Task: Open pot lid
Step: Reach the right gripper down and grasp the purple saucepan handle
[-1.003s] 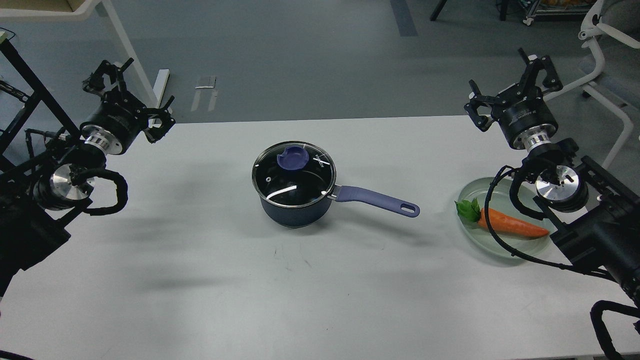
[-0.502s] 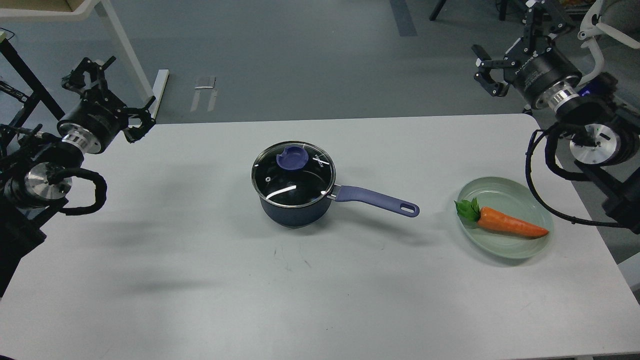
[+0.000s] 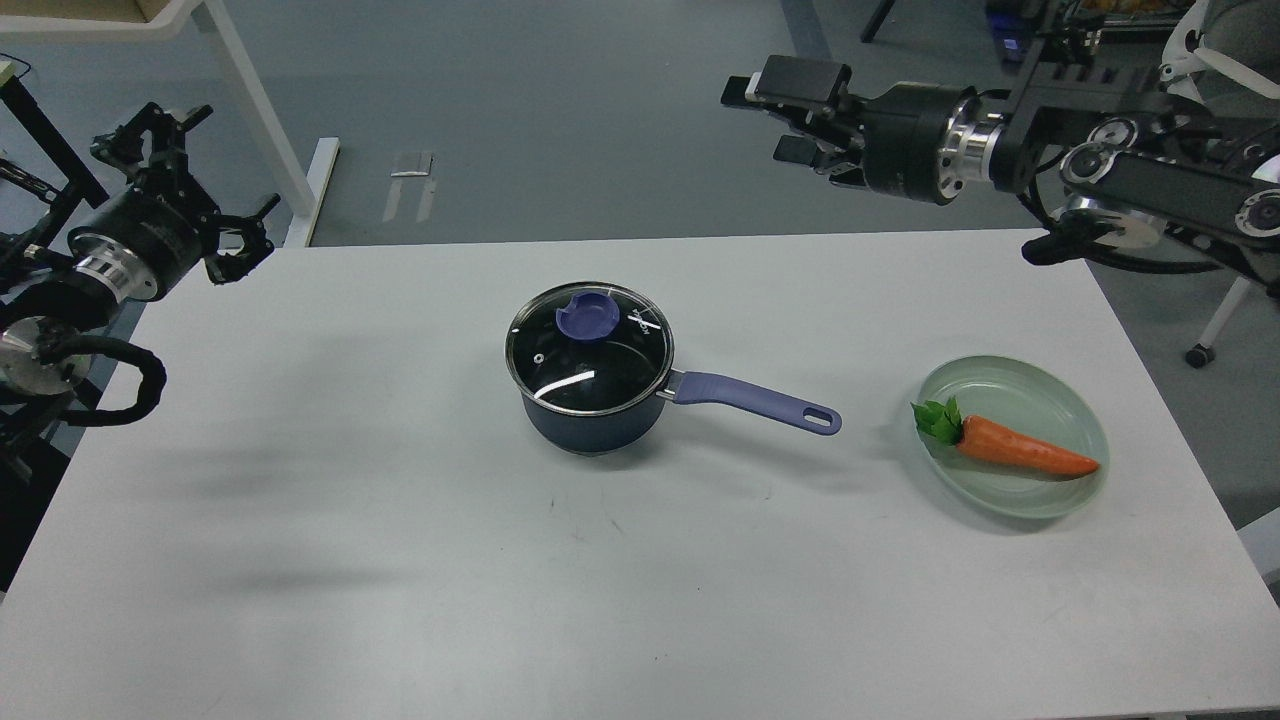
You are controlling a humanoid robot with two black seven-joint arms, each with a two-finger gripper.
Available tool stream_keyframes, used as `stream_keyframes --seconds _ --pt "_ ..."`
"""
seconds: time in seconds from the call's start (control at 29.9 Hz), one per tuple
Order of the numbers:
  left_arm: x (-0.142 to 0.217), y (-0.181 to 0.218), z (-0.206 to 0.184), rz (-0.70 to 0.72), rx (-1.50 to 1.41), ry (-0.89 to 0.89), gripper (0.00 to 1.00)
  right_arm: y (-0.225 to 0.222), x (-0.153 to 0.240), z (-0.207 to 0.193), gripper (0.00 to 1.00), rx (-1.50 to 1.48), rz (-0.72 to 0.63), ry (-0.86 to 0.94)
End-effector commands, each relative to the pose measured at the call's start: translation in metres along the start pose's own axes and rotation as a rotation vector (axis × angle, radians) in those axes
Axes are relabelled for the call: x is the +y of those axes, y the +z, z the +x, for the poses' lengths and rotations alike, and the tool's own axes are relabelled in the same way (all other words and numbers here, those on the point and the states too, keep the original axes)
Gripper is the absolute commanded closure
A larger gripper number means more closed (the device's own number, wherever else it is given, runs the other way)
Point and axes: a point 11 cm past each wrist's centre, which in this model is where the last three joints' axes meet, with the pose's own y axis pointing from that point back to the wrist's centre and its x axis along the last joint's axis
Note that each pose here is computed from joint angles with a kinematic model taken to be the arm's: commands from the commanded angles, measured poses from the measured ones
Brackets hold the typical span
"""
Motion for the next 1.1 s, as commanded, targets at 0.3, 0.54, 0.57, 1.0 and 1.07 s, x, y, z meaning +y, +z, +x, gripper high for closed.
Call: stream_keyframes --seconds 0.3,0.54,0.57,1.0,1.07 --pt "0.01 0.019 0.017 -0.028 -0.03 0.044 0.01 0.014 -0.015 -0.094 0.1 0.831 -0.065 -0.47" --pt "0.008 0.03 0.015 -0.047 -0.041 0.042 0.01 0.052 -0.03 -0.111 0.21 0.931 -0.107 -0.511" --pt "0.007 0.032 0.013 -0.051 -0.039 0.037 0.01 0.055 -0.03 -0.111 0.22 0.936 -0.114 -0.514" --pt "-0.003 0.027 0.0 -0.075 -0.004 0.015 0.01 0.079 -0.022 -0.131 0.4 0.908 -0.133 -0.569" --pt "-0.003 0.026 -0.001 -0.075 -0.003 0.014 0.01 0.08 -0.022 -0.132 0.43 0.909 -0.133 -0.573"
